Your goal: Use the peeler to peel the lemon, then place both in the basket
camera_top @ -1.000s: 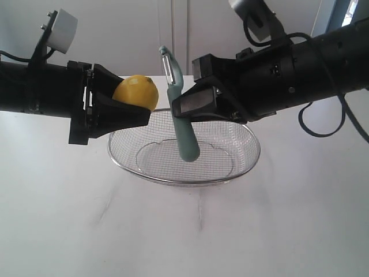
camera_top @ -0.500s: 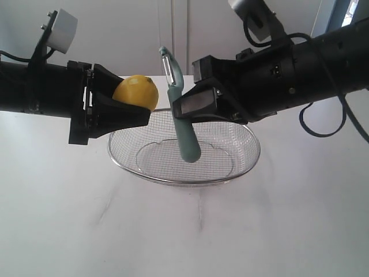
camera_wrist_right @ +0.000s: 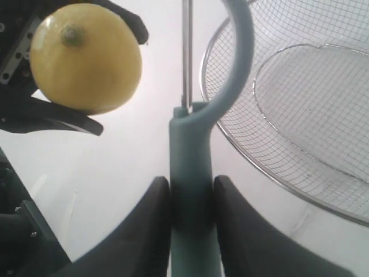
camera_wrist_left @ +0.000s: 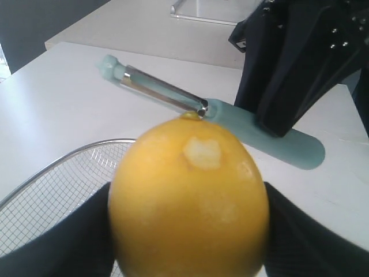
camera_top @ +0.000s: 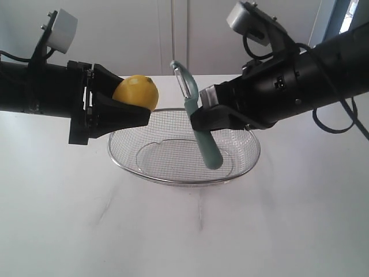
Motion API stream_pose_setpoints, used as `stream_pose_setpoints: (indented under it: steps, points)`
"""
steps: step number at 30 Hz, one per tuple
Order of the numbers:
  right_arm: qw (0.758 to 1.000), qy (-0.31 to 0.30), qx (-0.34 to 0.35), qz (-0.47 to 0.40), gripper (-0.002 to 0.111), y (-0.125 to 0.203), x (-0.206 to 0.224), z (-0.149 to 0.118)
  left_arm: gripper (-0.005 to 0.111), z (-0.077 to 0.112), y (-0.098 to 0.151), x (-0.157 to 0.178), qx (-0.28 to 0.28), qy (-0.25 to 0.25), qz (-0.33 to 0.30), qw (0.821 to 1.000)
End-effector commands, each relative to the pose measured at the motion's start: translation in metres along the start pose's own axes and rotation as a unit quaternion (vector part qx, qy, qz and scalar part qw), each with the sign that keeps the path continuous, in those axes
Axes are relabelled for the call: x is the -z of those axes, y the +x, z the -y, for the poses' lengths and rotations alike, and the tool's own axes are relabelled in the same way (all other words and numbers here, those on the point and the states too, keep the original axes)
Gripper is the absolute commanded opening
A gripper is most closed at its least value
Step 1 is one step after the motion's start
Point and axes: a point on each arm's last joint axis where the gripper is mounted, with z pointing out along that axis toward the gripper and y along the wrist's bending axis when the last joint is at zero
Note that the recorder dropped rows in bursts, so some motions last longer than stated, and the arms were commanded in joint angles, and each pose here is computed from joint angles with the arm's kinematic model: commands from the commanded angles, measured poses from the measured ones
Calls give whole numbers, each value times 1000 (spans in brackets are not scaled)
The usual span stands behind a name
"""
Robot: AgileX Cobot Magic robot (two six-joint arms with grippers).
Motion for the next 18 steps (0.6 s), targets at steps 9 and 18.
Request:
stream_pose_setpoints:
  steps: [9,18]
  points:
    - [1000,24,-9,-12,0,2,-5,9,0,1,-6,2,3,1,22,1000]
    - [996,26,-71,-47,0,7,-26,23,0,1,-6,2,3,1,22,1000]
